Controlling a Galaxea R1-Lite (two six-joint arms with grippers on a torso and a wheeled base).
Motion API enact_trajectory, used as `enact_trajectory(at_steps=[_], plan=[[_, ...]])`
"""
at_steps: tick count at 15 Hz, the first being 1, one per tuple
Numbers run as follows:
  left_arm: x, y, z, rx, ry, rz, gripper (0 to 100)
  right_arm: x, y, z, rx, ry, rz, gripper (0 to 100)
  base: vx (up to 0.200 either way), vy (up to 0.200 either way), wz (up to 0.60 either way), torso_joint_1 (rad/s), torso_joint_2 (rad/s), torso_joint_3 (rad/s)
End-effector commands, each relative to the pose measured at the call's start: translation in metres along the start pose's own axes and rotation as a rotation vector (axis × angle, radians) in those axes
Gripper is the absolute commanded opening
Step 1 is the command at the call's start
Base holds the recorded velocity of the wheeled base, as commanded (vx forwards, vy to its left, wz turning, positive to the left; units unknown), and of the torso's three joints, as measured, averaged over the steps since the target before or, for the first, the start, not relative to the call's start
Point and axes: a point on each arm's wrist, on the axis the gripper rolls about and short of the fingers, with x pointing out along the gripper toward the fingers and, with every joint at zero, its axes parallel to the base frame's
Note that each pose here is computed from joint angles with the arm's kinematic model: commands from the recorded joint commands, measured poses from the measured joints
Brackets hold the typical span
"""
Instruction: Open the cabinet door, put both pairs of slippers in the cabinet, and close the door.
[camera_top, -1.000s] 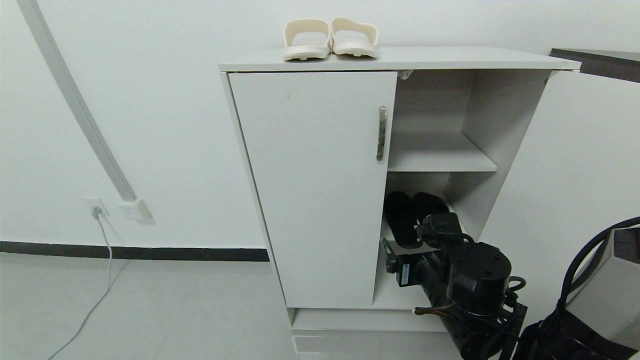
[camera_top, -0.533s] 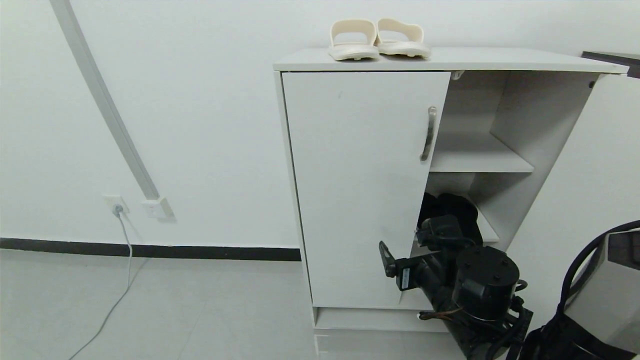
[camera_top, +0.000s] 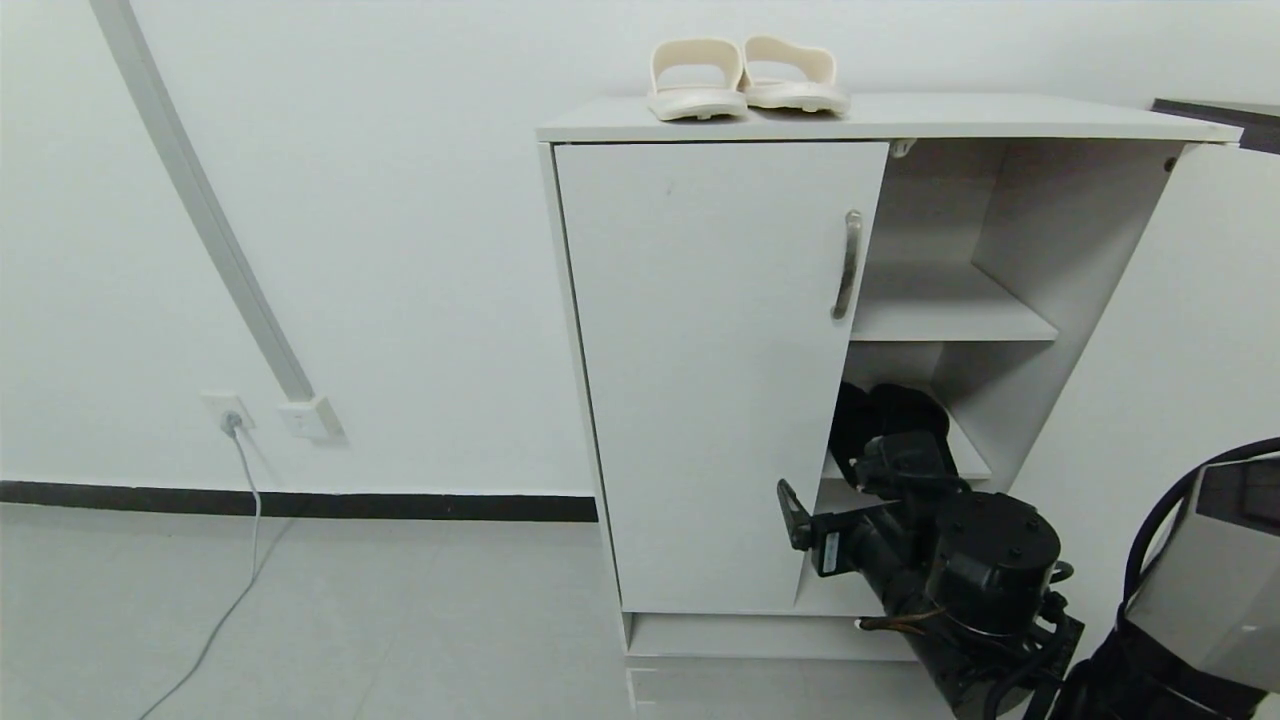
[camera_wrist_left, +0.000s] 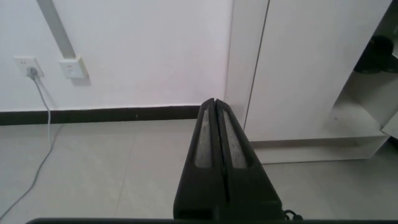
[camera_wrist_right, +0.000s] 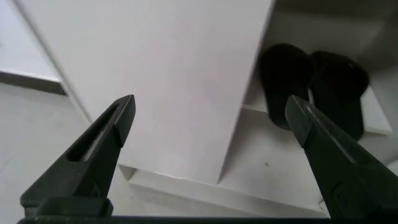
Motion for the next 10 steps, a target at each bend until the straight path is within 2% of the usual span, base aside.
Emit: enact_trajectory(at_steps=[1,5,8,10], plan=[[0.0001,0.0000,0.0000,0.000,0.001,-0.001,0,0.0009,-0.0009,-0.0021,-0.008,0.006,-0.004,100,0.000,0.000,0.00,0.000,0.00,0.000],[0.0001,0.0000,0.0000,0.000,0.001,-0.001,0,0.0016,-0.0004,-0.0026,-0.014,0.008,-0.004,100,0.000,0.000,0.00,0.001,-0.03,-0.027],[0.0001,0.0000,0.0000,0.000,0.001,-0.001,0,0.0021,-0.0007,-0.0034,-0.014,0.009,-0.005,100,0.000,0.000,0.00,0.017,-0.18,-0.312],[0.0001,0.0000,0.0000,0.000,0.001,-0.001,0,0.0019,-0.0008,-0.0050,-0.018,0.014,-0.005,100,0.000,0.000,0.00,0.059,-0.51,-0.371]])
